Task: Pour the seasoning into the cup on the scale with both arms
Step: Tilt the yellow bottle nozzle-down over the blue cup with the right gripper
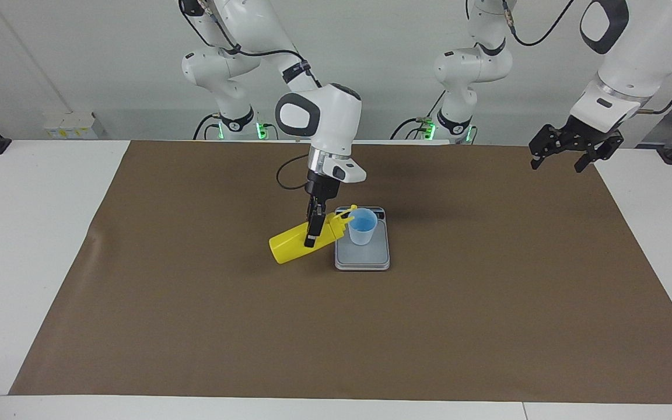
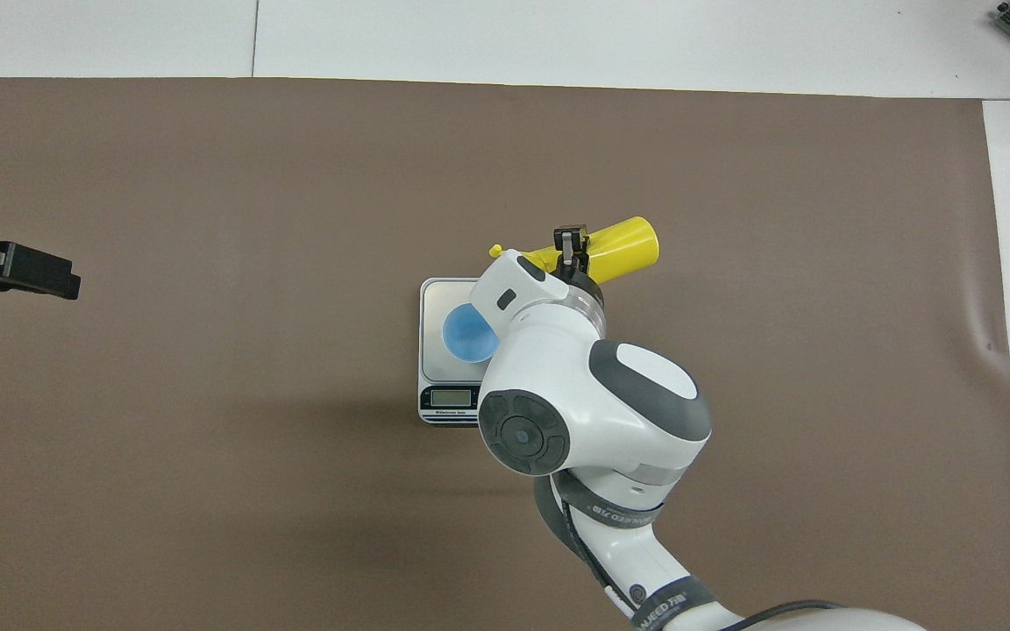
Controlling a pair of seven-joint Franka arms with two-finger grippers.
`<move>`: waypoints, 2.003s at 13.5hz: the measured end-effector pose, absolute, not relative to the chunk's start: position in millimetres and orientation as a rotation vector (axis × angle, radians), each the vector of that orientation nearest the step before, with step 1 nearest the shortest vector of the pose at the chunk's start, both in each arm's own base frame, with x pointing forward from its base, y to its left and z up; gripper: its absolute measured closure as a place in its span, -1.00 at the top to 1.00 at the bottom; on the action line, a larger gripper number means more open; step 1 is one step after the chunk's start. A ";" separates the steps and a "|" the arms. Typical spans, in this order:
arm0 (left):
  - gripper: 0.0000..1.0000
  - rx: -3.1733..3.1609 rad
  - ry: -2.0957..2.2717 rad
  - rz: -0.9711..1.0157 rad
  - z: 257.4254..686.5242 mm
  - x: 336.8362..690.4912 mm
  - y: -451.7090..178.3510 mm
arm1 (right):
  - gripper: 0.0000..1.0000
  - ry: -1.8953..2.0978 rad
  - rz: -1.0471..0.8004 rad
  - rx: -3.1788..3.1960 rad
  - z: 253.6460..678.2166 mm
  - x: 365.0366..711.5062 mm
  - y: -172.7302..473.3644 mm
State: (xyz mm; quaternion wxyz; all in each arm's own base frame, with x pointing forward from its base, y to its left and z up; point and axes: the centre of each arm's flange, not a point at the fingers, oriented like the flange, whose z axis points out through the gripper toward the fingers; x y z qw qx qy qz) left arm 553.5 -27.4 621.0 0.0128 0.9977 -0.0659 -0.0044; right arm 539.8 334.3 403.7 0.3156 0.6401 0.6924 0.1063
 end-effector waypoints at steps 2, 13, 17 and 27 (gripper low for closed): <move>1.00 3.109 -0.205 -0.014 621.0 553.5 -27.3 | 0.05 1.844 0.246 1.610 400.6 537.2 335.7; 1.00 3.109 -0.205 -0.014 620.9 553.5 -27.3 | 0.05 1.786 0.005 1.230 380.1 499.5 373.1; 1.00 3.109 -0.204 -0.014 620.9 553.5 -27.0 | 0.05 1.732 -0.019 1.213 366.8 494.0 379.8; 1.00 3.109 -0.203 -0.014 620.9 553.5 -26.6 | 0.05 1.650 -0.011 1.206 350.8 484.7 391.4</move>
